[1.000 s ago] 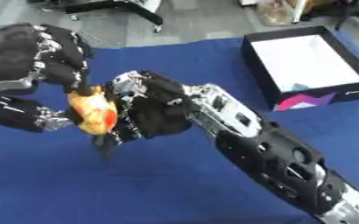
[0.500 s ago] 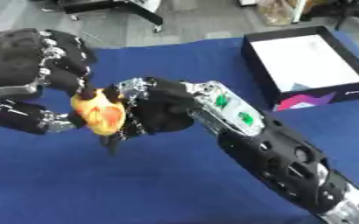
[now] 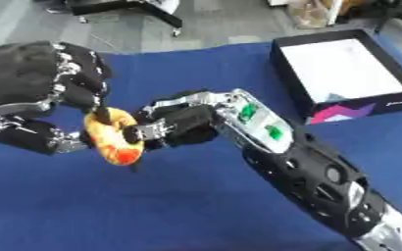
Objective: Pick up the objects with one hand, pass them to the other hand, and then place them into the box on the other side of the table.
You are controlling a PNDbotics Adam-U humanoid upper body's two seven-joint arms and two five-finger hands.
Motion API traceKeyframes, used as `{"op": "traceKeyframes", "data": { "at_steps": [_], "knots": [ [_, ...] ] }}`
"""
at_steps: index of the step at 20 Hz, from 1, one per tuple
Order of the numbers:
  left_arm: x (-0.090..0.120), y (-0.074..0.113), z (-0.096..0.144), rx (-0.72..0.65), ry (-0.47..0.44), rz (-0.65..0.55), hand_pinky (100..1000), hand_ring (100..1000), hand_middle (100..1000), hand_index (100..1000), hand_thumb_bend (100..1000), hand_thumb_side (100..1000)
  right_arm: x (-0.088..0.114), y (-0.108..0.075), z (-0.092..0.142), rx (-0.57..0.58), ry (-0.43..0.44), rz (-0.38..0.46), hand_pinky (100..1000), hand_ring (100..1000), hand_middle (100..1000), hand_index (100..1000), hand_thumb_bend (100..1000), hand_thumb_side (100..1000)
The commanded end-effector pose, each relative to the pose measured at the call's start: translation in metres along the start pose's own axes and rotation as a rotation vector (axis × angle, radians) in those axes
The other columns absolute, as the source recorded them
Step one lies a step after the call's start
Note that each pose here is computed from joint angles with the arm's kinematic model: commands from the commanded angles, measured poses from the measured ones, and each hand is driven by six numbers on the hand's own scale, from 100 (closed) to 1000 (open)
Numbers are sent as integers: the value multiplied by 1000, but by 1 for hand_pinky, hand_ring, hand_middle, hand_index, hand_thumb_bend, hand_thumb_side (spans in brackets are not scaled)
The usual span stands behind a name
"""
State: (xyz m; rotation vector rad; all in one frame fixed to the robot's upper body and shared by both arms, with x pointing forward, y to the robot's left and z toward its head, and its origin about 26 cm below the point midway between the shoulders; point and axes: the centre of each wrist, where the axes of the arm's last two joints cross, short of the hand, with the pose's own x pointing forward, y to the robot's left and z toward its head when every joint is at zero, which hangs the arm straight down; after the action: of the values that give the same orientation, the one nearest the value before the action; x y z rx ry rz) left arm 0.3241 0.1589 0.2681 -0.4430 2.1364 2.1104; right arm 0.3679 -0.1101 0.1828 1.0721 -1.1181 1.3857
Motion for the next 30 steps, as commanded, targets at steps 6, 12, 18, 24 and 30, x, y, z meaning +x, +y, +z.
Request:
{"op": "traceKeyframes", "data": {
  "at_steps": [6, 12, 18, 24, 30],
  "knots": [
    [-3, 9, 4, -38, 3, -17, 734, 519, 442, 494, 119, 100, 5, -4, 0, 46, 47, 0, 1000, 576, 522, 251, 100, 388],
    [-4, 9, 7, -86, 5, -31, 774, 579, 532, 620, 269, 100, 2, -5, 4, 34, 34, -21, 1000, 575, 517, 226, 100, 392],
    [-7, 12, 14, -120, 17, -43, 792, 609, 568, 659, 350, 141, 3, -6, 10, 28, 5, -58, 1000, 574, 516, 219, 100, 384],
    [-9, 15, 19, -125, 30, -55, 802, 626, 588, 677, 431, 232, 4, -6, 18, 18, -22, -87, 1000, 575, 516, 219, 100, 377],
    [-14, 17, 29, -126, 81, -65, 808, 640, 602, 690, 468, 270, 3, -6, 27, 4, -64, -118, 1000, 575, 517, 220, 100, 356]
  ]
}}
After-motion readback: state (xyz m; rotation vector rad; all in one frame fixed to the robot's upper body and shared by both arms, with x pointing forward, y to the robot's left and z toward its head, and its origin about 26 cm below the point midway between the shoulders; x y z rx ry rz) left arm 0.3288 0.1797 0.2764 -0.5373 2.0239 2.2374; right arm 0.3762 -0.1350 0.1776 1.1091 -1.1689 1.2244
